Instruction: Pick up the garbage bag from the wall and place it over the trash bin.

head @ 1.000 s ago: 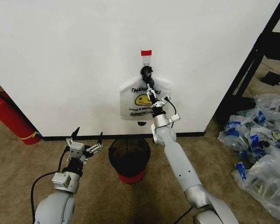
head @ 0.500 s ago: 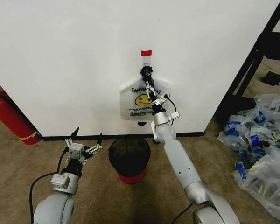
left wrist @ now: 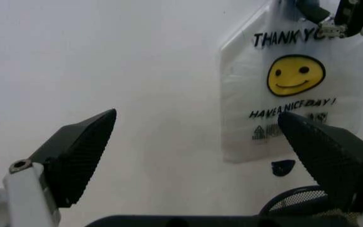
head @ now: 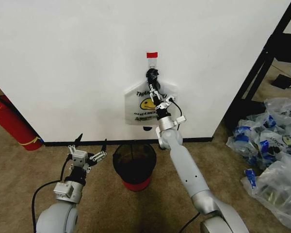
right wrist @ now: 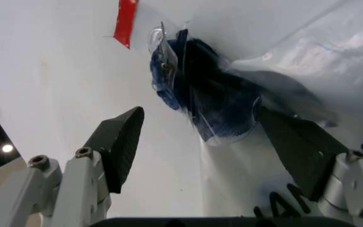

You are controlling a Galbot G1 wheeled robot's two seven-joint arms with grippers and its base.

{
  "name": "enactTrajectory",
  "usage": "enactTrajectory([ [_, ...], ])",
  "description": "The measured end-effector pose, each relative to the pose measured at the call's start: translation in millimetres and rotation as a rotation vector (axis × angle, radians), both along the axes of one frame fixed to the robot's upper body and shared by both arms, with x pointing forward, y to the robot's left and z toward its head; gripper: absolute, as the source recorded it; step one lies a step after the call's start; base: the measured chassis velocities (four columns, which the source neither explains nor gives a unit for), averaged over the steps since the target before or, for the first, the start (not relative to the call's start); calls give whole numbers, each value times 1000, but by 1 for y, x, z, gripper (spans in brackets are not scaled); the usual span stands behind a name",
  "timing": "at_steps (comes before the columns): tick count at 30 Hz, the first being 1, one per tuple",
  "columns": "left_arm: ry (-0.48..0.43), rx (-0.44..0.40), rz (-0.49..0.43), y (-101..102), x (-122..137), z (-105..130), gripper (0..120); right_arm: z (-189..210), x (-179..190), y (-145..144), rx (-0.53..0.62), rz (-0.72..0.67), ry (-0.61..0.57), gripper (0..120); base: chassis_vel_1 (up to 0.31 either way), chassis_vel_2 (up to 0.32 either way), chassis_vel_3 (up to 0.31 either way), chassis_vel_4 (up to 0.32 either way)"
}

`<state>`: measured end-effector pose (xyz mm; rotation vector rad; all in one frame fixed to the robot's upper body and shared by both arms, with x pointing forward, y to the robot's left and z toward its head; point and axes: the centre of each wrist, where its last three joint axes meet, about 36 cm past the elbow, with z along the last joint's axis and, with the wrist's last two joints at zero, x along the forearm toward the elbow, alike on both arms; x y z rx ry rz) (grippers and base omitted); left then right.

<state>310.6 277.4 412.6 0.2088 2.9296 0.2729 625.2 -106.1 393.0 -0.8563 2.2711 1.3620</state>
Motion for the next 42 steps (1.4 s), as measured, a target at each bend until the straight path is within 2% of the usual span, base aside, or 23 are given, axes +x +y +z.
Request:
enactTrajectory([
  [2, 0, 0, 0, 0, 0, 0, 100, -1, 0, 0, -1, -1, 1, 71, 0, 0, 0, 0],
  [6, 0, -1, 0, 0, 0, -1, 100, 0, 1, -1, -4, -2, 0, 63, 0, 0, 0, 0],
  [10, 1, -1, 0, 0, 1, -2, 100, 1, 2, -1, -5, -2, -2, 45, 0, 0, 0, 0],
  [14, 0, -2, 0, -1, 1, -3, 100, 0, 3, -1, -8, -3, -1, 40, 0, 0, 0, 0],
  [35, -3, 1, -2, -1, 0, -5, 100, -1, 9, -2, -38, 0, -1, 36, 0, 0, 0, 0],
  [42, -9, 4, -4, -1, -1, -5, 100, -4, 9, -1, -51, 4, 2, 9, 0, 0, 0, 0],
])
